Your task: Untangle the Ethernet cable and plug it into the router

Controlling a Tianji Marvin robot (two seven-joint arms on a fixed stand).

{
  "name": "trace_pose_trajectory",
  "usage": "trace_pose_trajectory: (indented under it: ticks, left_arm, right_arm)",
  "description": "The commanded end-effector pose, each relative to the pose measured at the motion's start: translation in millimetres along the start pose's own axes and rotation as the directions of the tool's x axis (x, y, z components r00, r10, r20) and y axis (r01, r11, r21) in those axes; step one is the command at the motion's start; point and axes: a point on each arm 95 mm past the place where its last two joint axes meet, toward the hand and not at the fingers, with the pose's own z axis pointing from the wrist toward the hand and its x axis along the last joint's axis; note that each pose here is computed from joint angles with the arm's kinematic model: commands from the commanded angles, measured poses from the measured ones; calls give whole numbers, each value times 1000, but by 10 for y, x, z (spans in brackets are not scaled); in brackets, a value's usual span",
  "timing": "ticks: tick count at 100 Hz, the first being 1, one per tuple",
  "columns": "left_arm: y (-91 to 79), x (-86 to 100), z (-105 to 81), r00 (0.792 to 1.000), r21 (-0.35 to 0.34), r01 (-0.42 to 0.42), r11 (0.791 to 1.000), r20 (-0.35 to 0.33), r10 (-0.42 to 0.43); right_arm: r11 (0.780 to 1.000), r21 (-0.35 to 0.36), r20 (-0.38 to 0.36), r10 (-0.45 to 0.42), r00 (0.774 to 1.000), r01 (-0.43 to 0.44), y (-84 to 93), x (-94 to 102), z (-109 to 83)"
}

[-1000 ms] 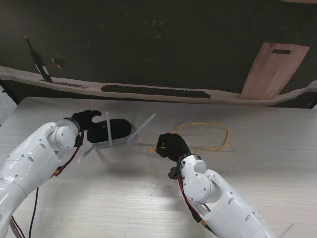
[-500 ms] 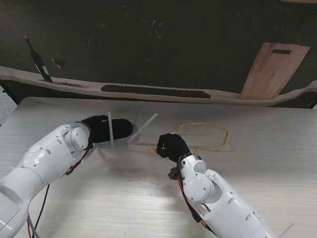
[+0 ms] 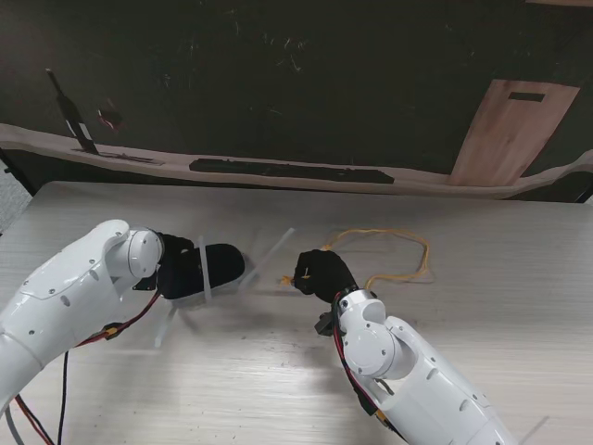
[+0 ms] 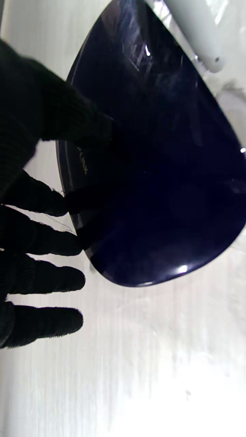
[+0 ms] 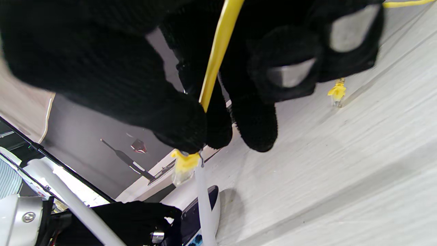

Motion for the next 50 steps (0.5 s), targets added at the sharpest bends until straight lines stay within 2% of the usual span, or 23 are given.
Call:
trace_pose_trajectory:
  ticks: [1,25,50]
  left_arm:
    - [207,-48,25,1000,-56,3,998,13,-2]
    - [231,15,-225,1000,-9,5,1000,6,-4]
    - [223,-17,-474,999,88,-32,996,-16,34]
  right_arm:
    - [1000,15,-7,10,1000,-10,-35,10,-7]
    - [1000,10,-12,12,1000,-12,-23,9,-14]
    - [1000,4,-21,18,1000,-18,-7,17,-33]
